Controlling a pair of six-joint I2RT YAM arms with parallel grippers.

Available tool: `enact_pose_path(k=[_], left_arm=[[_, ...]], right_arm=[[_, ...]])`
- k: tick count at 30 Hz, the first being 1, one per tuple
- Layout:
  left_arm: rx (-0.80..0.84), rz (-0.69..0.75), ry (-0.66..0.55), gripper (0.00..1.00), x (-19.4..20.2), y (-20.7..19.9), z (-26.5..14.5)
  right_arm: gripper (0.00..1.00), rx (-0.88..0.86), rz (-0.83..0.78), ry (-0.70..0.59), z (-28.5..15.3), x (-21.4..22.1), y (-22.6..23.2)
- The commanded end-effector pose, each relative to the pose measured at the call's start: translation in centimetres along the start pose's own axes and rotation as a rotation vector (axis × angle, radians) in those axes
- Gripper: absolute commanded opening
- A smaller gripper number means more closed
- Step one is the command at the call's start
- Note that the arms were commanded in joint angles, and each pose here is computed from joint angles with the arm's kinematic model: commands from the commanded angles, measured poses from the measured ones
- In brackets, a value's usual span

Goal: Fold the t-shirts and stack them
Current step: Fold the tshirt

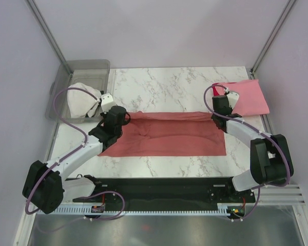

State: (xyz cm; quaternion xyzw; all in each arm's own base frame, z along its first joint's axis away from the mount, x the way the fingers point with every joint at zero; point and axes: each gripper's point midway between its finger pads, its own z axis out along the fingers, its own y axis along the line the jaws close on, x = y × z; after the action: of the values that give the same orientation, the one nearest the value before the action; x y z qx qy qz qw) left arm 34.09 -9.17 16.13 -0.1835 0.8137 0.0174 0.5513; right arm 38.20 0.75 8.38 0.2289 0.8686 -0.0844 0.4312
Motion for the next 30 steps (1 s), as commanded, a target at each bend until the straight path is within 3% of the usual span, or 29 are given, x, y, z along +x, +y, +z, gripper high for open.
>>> enact_pose_path(k=[1,6,8,9,11,12,13,15,20,27,30], left_arm=[[-0.002,-0.045,0.001,0.02,0.4,0.8,-0.8],[-0.005,-0.059,0.052,0.02,2.8,1.7,-1.0],[0.000,-0.061,0.081,0.02,4.1,2.1,-1.1],[0.010,-0.060,0.095,0.07,4.6,2.1,-1.3],[0.049,-0.034,0.138,0.25,6.3,2.2,-1.6],[0.067,-0.038,0.127,0.54,6.2,2.1,-2.0],[0.074,-0.034,0.128,0.67,7.0,2.6,-2.1],[0.137,-0.060,0.097,0.77,6.3,2.3,-3.0],[0.235,-0.036,0.117,0.80,5.4,1.3,-4.7],[0.255,0.040,0.202,0.83,4.9,0.0,-5.1],[0.264,0.041,0.185,0.87,4.2,-0.2,-5.3]], right_arm=[[0.00,0.048,0.040,-0.007,-0.2,1.1,-1.4],[0.02,0.047,0.068,-0.012,-0.9,2.0,-2.2],[0.06,0.059,0.069,-0.006,-1.0,2.6,-2.8],[0.16,0.060,0.080,-0.011,-1.1,2.6,-2.9],[0.29,0.058,0.090,-0.014,-1.3,3.1,-3.2],[0.39,0.039,0.110,-0.040,-1.9,2.5,-3.1],[0.39,0.032,0.109,-0.047,-2.1,2.8,-3.4],[0.40,-0.004,0.131,-0.111,-3.4,1.2,-3.1],[0.41,-0.113,0.097,-0.178,-6.2,-1.3,-1.2],[0.41,-0.262,0.021,-0.103,-7.0,-1.1,3.3],[0.43,-0.312,0.007,-0.130,-8.4,-1.9,4.6]])
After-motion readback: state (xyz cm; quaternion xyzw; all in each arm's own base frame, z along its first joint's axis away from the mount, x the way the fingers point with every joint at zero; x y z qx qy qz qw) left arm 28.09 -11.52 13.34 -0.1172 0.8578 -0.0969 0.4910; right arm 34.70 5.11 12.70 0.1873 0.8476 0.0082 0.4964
